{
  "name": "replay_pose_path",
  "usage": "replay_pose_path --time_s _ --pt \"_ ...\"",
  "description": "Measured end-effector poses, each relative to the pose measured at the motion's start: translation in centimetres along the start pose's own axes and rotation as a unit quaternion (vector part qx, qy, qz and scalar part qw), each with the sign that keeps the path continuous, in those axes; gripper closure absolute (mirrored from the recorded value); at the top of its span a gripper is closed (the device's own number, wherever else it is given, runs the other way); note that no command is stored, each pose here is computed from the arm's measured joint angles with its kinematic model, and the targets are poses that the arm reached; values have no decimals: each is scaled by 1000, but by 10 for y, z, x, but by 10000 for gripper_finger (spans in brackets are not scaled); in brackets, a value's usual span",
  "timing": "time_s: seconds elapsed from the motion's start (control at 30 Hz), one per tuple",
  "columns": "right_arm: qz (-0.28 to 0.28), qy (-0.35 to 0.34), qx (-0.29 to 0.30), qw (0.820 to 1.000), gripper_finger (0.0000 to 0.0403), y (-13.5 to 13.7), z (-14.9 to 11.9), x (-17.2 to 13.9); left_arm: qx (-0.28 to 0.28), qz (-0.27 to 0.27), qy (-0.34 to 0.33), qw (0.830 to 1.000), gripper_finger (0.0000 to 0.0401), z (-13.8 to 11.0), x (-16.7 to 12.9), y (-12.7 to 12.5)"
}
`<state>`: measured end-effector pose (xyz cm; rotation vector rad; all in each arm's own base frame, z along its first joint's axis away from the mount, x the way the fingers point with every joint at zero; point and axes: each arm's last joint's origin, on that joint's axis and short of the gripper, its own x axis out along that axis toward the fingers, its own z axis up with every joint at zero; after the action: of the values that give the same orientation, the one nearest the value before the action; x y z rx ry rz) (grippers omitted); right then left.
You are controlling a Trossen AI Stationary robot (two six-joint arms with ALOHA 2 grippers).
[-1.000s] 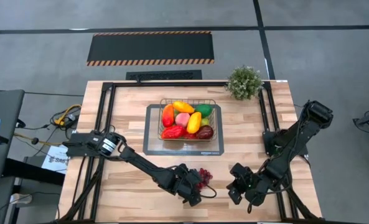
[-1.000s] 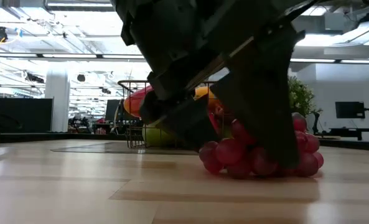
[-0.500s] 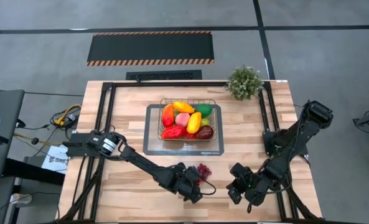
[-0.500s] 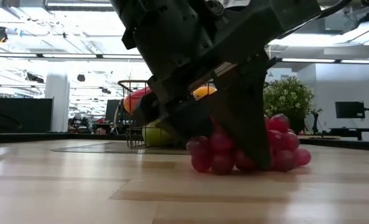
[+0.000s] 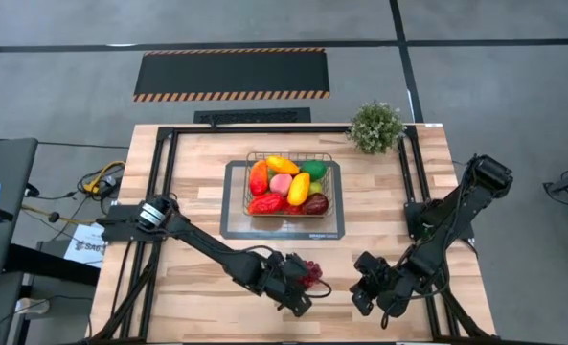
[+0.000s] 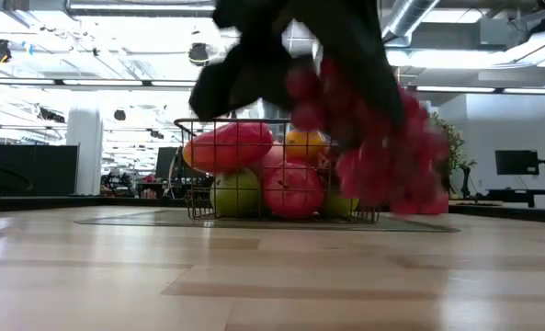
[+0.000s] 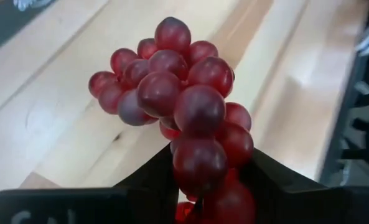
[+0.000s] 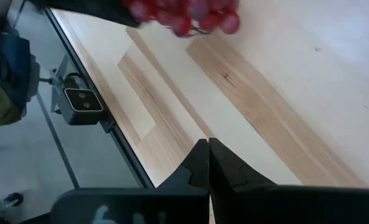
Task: Build produce basket
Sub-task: Put the red grapes into the bin
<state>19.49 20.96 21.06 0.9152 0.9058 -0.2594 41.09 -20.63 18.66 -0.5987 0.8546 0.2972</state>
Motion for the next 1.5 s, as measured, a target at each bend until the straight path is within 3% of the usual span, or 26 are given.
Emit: replay_pose_path --time_s 0.3,0.63,0.9,1.13,1.3,1.5 --pt "-1 0 -9 1000 390 0 0 0 -24 -29 -58 998 289 31 -52 -5" --pt "-1 -1 -9 1000 390 0 1 0 -73 -14 -148 986 289 94 -84 24" --pt "-1 -1 -9 1000 390 0 1 0 -86 16 -200 976 289 145 -83 62" --pt "-1 -1 -9 1000 390 0 1 0 -86 69 -233 966 289 175 -80 94" --pt "-7 -1 -11 1000 390 -1 1 0 -94 85 -245 961 289 187 -77 108" --pt "-12 -1 -12 1000 390 -2 1 0 -97 100 -234 962 289 186 -63 112"
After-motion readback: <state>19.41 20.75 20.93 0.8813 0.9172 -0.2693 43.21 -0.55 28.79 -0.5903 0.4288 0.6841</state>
